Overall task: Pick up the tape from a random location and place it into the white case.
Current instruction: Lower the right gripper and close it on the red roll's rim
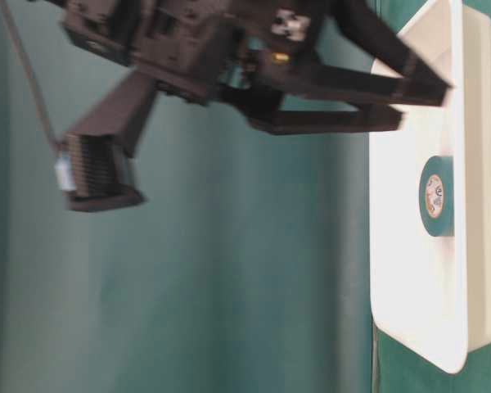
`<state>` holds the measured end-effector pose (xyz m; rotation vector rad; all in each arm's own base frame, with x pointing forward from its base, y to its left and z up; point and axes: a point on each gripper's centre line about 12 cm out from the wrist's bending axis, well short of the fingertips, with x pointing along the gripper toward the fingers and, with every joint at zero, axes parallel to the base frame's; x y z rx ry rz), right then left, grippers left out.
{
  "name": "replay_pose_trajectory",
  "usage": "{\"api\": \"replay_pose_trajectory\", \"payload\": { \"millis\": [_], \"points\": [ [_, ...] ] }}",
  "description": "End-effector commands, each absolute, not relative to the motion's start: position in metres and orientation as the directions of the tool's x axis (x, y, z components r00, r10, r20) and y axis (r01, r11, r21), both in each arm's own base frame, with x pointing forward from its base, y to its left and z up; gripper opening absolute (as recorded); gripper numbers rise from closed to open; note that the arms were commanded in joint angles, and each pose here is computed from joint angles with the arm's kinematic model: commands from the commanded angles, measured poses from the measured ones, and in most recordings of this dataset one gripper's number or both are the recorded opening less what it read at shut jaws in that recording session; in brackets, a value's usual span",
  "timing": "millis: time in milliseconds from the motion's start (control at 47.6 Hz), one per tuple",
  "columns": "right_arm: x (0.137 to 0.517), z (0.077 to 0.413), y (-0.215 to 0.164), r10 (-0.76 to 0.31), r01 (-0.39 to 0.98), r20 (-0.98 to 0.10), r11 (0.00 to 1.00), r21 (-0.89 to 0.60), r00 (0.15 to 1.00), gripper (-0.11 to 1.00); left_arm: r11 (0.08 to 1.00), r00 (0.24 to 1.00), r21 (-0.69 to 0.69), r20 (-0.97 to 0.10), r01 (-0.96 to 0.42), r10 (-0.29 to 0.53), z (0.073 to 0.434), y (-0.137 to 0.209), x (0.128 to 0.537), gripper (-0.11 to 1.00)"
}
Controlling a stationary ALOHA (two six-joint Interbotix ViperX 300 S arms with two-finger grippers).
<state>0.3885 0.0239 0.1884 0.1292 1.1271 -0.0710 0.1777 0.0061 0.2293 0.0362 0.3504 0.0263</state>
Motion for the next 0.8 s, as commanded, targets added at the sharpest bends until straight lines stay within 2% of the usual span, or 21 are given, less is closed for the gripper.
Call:
{"api": "replay_pose_trajectory", "payload": {
  "millis": [0, 420, 777],
  "points": [
    [0.392, 0.186, 0.028, 0.015, 0.119, -0.896, 0.99, 0.075, 0.443, 0.92, 0.999, 0.94, 0.037, -0.34, -0.033, 0.043, 0.231, 0.008, 0.18, 0.9],
    [0.405, 0.152, 0.034, 0.025, 0.116, -0.893, 0.99, 0.086, 0.449, 0.92, 0.998, 0.936, 0.039, -0.347, -0.041, 0.052, 0.228, 0.01, 0.179, 0.9],
    [0.408, 0.135, 0.042, 0.034, 0.12, -0.897, 0.988, 0.096, 0.44, 0.92, 0.998, 0.935, 0.037, -0.35, -0.042, 0.052, 0.226, 0.01, 0.178, 0.9]
  ]
}}
